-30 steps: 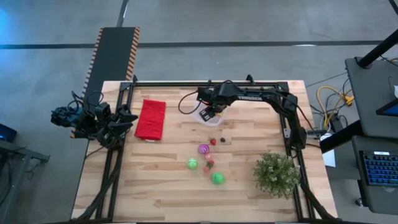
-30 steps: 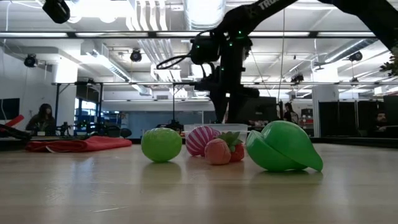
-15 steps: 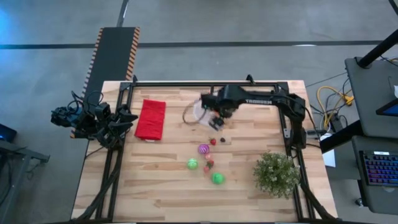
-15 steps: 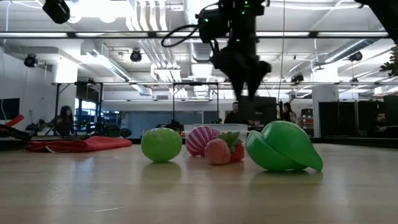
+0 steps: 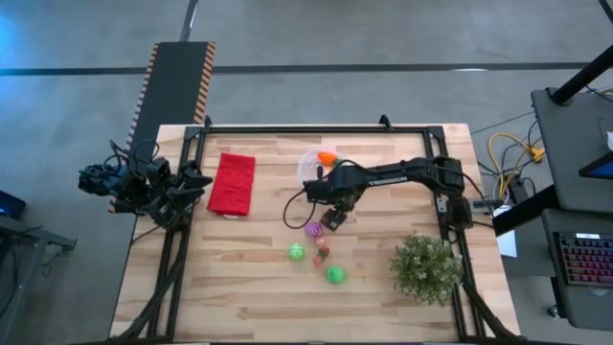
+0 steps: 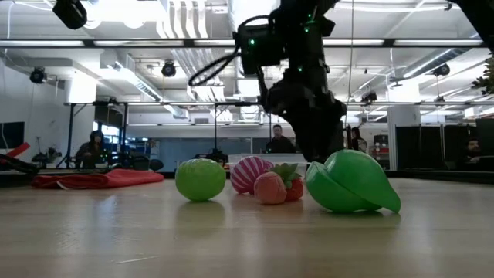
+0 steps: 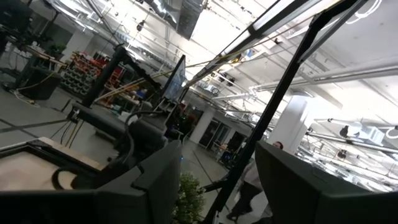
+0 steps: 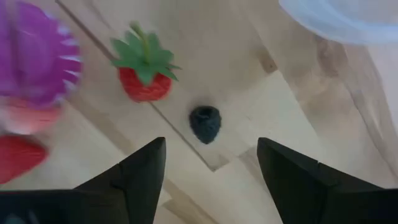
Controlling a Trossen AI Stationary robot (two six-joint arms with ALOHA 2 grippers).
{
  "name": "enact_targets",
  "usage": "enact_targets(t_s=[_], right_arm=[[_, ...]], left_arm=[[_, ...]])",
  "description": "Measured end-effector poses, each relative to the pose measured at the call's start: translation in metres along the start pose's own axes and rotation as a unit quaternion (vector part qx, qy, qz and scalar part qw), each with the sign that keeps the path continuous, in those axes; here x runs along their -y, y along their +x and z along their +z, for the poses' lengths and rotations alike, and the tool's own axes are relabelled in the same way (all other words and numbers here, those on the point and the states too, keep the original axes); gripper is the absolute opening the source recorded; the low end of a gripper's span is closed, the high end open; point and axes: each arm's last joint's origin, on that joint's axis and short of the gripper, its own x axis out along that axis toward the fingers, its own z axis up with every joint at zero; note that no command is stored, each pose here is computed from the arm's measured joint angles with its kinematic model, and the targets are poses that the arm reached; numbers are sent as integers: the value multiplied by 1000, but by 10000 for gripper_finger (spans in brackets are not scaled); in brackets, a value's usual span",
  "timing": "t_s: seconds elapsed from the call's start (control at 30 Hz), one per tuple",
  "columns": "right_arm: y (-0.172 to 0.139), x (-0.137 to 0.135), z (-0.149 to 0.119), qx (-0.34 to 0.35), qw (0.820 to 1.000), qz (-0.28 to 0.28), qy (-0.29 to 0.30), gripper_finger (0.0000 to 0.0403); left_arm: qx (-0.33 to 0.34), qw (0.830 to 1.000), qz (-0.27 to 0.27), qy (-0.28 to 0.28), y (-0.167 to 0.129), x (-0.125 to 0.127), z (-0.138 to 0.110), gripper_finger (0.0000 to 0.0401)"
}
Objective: Pick and placing Produce into tupperware
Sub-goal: Put the blackberry into the transparent bin
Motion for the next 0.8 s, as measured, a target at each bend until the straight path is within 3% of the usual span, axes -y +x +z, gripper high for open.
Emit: enact_targets(t_s=[0.4, 0.8], right_arm=[[33, -2, 6, -39, 999, -17, 28, 238], [34, -4, 15, 1, 1000, -14, 19, 156]], left_arm=[[5, 1000, 4, -2, 0, 0, 1, 192], [32, 999, 11, -11, 0, 1, 5, 192]])
